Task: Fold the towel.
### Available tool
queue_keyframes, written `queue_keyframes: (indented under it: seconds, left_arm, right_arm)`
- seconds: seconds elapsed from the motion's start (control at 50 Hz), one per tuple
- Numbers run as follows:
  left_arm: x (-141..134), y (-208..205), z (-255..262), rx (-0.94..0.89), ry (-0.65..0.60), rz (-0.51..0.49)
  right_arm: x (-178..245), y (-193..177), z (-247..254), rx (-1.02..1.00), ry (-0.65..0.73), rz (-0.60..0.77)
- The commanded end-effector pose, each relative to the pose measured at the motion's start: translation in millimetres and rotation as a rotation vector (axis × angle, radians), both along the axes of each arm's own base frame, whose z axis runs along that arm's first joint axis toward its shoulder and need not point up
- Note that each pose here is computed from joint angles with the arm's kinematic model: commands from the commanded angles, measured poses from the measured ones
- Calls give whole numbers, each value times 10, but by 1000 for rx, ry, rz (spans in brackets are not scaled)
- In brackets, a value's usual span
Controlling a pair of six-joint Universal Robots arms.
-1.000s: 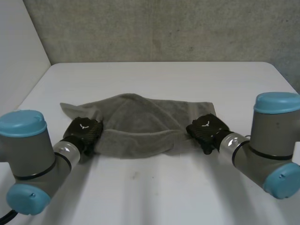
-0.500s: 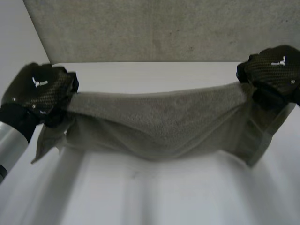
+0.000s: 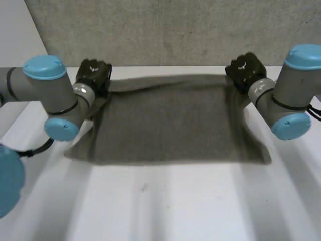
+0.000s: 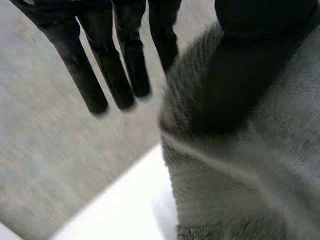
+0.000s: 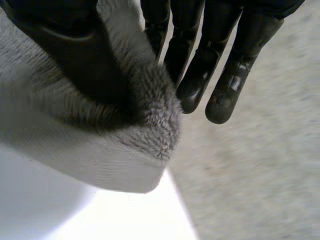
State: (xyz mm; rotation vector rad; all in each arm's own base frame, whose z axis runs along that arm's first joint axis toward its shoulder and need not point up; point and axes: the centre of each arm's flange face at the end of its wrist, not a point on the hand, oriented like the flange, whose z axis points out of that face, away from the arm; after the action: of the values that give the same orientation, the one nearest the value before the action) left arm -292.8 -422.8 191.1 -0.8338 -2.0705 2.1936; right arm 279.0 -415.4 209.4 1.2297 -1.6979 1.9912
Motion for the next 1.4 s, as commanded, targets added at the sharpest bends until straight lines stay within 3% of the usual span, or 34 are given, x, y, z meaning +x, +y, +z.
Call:
queue_keyframes:
  seconds: [0.02,0.18,0.46,0.58,0.7,0.86,1.08,1.4]
  left_arm:
    - [-192,-41,59,-99,30,-53]
    - [-89,224,128,-46,14,-52]
    - [532,1010,203,88,-33,20]
    - [748,1221,59,165,-58,60]
    - [962,1267,-174,223,-161,104]
    - [1043,1225,-507,264,-295,53]
    - [996,1037,-876,216,-275,10]
    - [917,882,-802,90,-227,-7]
  right_arm:
    - [83,-36,-113,-60,-16,-7]
    - [-86,248,-64,39,14,-98]
    - [-420,1126,-83,212,69,-107]
    - [-488,1237,-214,272,74,-109]
    - [-736,1190,-309,392,-24,-171]
    - [-811,1169,-431,540,-167,-114]
    - [-878,1135,-550,584,-190,-117]
    - [-889,1188,-602,602,-188,-121]
